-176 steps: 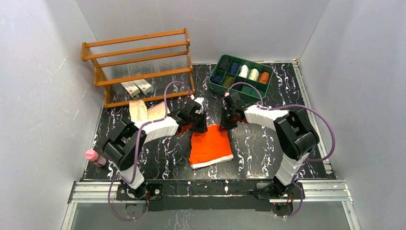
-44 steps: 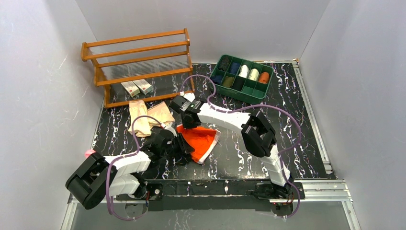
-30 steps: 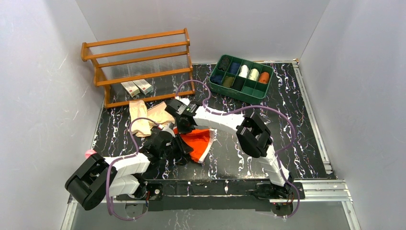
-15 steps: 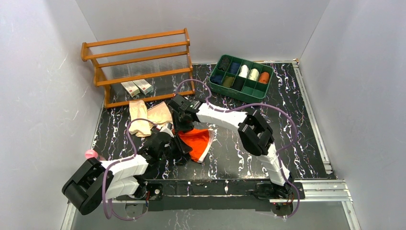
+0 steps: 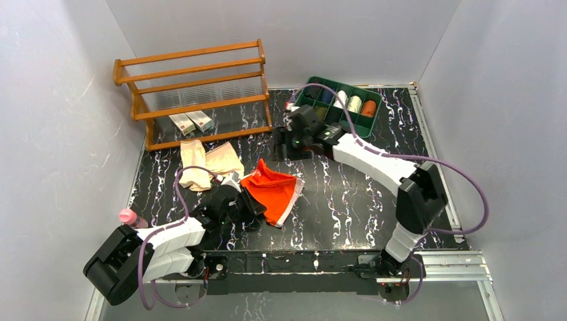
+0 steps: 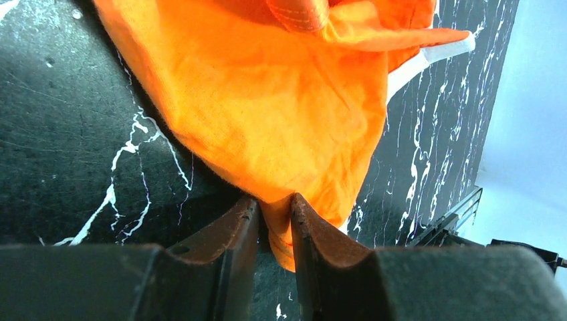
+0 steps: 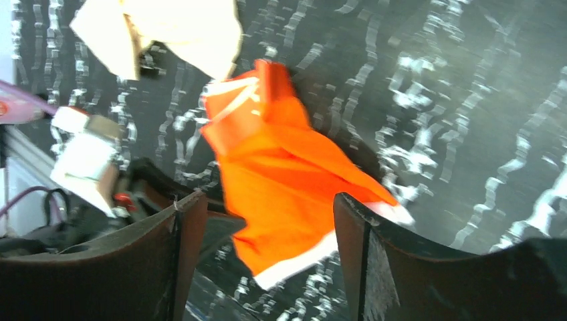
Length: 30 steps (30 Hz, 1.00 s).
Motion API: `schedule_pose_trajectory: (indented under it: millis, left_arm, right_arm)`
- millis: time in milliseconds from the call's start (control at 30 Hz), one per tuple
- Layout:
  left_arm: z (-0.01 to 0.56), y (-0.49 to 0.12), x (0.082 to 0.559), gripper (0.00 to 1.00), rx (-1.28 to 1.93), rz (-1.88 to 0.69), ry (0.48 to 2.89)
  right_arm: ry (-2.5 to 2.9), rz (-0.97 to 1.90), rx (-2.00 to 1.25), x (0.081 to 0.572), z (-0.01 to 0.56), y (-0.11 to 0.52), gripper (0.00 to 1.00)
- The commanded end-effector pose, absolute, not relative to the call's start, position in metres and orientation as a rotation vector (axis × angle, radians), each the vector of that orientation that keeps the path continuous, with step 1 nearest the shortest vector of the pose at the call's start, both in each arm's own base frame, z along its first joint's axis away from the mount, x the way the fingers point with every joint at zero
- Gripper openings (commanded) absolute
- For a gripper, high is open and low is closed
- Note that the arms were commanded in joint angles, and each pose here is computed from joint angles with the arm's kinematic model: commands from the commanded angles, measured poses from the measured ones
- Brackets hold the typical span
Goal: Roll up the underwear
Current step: Fold the underwear at the corner of the board.
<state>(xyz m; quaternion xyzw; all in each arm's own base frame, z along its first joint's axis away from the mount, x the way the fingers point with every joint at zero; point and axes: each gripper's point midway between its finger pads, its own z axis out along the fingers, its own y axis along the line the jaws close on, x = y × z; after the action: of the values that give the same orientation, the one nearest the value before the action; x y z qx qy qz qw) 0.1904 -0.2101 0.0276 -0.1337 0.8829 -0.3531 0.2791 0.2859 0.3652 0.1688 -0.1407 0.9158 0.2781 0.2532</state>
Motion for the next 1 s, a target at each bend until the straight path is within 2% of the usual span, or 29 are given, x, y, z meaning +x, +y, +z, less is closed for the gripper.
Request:
schedule_pose_trajectory:
  millis: [0, 167, 333, 633, 800, 967]
  left_arm:
    - [0.025, -0.205, 0.193, 0.23, -0.358, -0.898, 2.373]
    - [0.025, -0.205, 0.193, 0.23, -0.351, -0.891, 2.381]
    - [0.025, -0.207, 0.192, 0.23, -0.338, -0.889, 2.398]
    - [0.023, -0.204, 0.191, 0.23, -0.339, -0.873, 2.408]
    - [0.024, -0.205, 0.191, 0.23, -0.332, -0.872, 2.414]
    - [0.025, -0.205, 0.192, 0.22, -0.33, -0.869, 2.414]
  right_arm:
    - [2.467, 0.769, -0.484, 0.287, 0.144, 0.321, 0.8]
    - [2.491, 0.798, -0.534, 0.281, 0.111, 0.29, 0.9]
    - [2.569, 0.903, -0.512, 0.273, 0.083, 0.28, 0.94]
    - [2.591, 1.054, -0.527, 0.257, 0.063, 0.29, 0.89]
    - [2.617, 1.014, -0.5, 0.264, 0.047, 0.29, 0.9]
    - [2.653, 0.99, -0.461, 0.267, 0.032, 0.289, 0.84]
